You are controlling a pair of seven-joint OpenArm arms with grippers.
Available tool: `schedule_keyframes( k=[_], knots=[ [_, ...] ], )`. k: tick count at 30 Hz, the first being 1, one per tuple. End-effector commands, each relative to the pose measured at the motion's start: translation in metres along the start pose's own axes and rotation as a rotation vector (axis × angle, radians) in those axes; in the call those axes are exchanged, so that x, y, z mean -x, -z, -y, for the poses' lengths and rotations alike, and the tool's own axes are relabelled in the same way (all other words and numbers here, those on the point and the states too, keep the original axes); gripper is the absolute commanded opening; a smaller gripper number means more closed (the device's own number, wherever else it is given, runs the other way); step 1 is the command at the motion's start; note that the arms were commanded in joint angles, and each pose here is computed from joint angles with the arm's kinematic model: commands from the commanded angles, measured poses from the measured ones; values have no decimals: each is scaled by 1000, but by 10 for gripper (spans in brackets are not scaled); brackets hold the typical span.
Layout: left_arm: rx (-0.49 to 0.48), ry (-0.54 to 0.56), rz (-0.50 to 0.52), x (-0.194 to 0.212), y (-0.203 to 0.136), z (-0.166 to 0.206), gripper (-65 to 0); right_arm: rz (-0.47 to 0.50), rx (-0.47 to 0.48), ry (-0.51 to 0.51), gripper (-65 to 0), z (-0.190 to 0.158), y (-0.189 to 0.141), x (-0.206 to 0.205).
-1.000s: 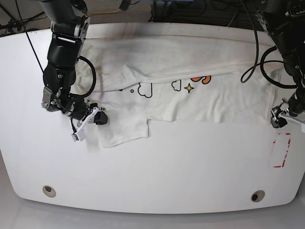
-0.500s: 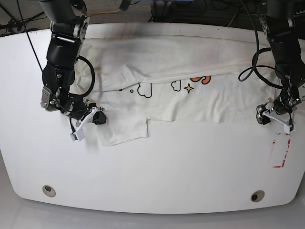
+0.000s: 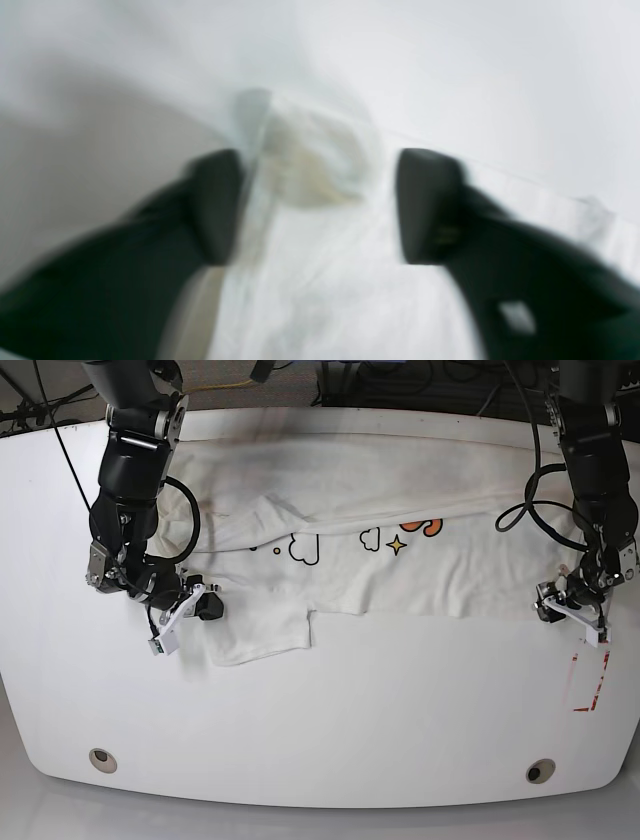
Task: Fold the T-shirt properly
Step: 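Lower both grippers and pinch the shirt's opposite long edge, then lift the pinched edge and fold it over onto the first fold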
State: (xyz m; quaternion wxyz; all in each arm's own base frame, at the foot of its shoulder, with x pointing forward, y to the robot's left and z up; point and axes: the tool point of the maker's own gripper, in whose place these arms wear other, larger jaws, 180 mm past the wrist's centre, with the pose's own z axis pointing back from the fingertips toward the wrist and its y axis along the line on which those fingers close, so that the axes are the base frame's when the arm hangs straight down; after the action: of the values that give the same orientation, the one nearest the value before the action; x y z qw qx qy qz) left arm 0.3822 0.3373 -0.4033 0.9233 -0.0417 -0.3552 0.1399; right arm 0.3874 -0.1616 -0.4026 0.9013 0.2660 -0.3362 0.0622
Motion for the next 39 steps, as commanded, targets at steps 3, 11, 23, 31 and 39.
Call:
schedule_keyframes(
  k=[3,11,23,31,39],
  knots=[
    [4,2,21,-13,-3,0,-537,72,-8,-32,-650,-2,-7,-30],
    [16,24,61,-29,-9,6,-650,135,4,-110,-650,-11,-19,-57],
    [90,197,178,-59,-42,33,-650,97,50,-287,-650,-29,-45,-71],
    [38,185,222,-47,-70,6,-650,67,102,-369,-650,-32,-68,-57],
    [49,272,187,-18,-98,-12,-650,74,84,-392,-650,-51,-89,-20]
  ],
)
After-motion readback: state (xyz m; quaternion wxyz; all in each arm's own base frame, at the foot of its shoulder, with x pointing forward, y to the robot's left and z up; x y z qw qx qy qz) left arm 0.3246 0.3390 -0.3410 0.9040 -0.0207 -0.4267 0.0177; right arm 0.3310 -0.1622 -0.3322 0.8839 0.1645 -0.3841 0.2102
